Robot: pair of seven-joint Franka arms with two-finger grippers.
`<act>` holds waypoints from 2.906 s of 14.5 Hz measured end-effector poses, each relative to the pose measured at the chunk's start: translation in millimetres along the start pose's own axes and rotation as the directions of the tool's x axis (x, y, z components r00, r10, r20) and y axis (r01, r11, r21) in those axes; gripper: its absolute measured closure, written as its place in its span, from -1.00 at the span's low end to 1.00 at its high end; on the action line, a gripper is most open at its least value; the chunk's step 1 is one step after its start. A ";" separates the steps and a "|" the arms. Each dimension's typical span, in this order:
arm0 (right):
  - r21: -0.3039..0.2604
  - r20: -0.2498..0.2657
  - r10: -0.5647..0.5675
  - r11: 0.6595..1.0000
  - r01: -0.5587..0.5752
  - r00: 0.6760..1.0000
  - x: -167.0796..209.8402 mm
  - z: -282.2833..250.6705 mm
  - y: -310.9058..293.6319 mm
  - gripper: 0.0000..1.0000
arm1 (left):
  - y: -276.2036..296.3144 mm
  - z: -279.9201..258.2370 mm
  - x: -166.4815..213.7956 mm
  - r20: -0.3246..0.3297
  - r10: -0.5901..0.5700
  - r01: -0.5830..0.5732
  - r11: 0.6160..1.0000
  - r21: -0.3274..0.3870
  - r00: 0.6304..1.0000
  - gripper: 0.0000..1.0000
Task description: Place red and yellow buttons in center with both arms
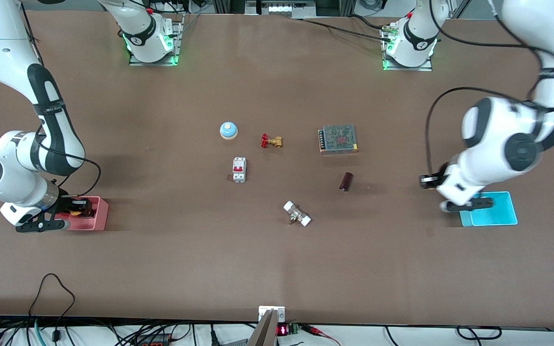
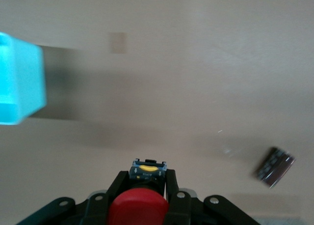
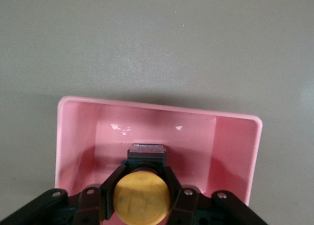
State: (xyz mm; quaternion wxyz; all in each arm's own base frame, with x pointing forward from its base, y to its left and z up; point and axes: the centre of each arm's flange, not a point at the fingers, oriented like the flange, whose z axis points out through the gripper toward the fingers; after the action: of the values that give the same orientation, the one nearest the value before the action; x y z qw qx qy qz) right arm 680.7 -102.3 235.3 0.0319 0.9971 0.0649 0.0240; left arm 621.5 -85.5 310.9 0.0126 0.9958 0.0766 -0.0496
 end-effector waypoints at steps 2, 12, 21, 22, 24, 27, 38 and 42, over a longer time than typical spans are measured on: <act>0.002 0.023 -0.023 1.000 0.022 0.999 0.8 -24.0 2.7 0.26 | 28.2 30.0 -12.6 -0.034 -0.035 0.035 0.999 -0.019 0.999 0.28; 0.078 0.071 0.049 0.995 -0.054 0.996 -13.6 -130.0 -206.7 0.26 | 55.5 123.4 -66.9 -0.122 -0.071 0.059 0.994 -0.094 0.990 0.18; 0.104 0.035 0.043 0.994 -0.046 0.998 -31.2 -24.1 -257.6 0.26 | 61.4 74.8 -56.4 -0.209 -0.071 0.047 0.992 -0.119 0.975 -1.00; 0.105 0.038 0.043 0.993 -0.047 0.998 -31.6 -19.8 -257.8 0.26 | 61.6 59.8 -55.5 -0.214 -0.070 0.046 0.992 -0.113 0.974 -1.00; 0.107 0.039 0.043 0.993 -0.047 0.998 -31.7 -17.1 -258.1 0.26 | 59.9 29.2 -52.8 -0.175 -0.037 0.026 0.997 -0.066 0.984 -1.00; 0.109 0.037 0.045 0.993 -0.048 0.998 -31.6 -13.6 -257.8 0.26 | 50.7 -32.3 -38.6 -0.083 0.062 -0.061 0.998 0.012 0.995 -1.00; 0.112 0.002 0.058 0.992 -0.058 0.998 -21.0 -24.6 -252.0 -0.75 | -23.1 -230.8 -13.0 0.008 0.207 -0.207 0.977 0.050 0.978 -1.00; 0.099 -0.035 0.094 0.991 -0.090 0.995 -7.6 -66.9 -224.2 -1.00 | -30.4 -277.4 -36.5 -0.048 0.271 -0.266 0.960 0.085 0.961 -1.00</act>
State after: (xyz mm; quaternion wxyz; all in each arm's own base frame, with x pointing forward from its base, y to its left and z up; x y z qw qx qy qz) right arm 641.0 122.5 286.7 -0.0192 0.9987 0.0205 0.0422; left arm 607.9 -52.0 590.0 -0.0220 0.9977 -0.0610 -0.0208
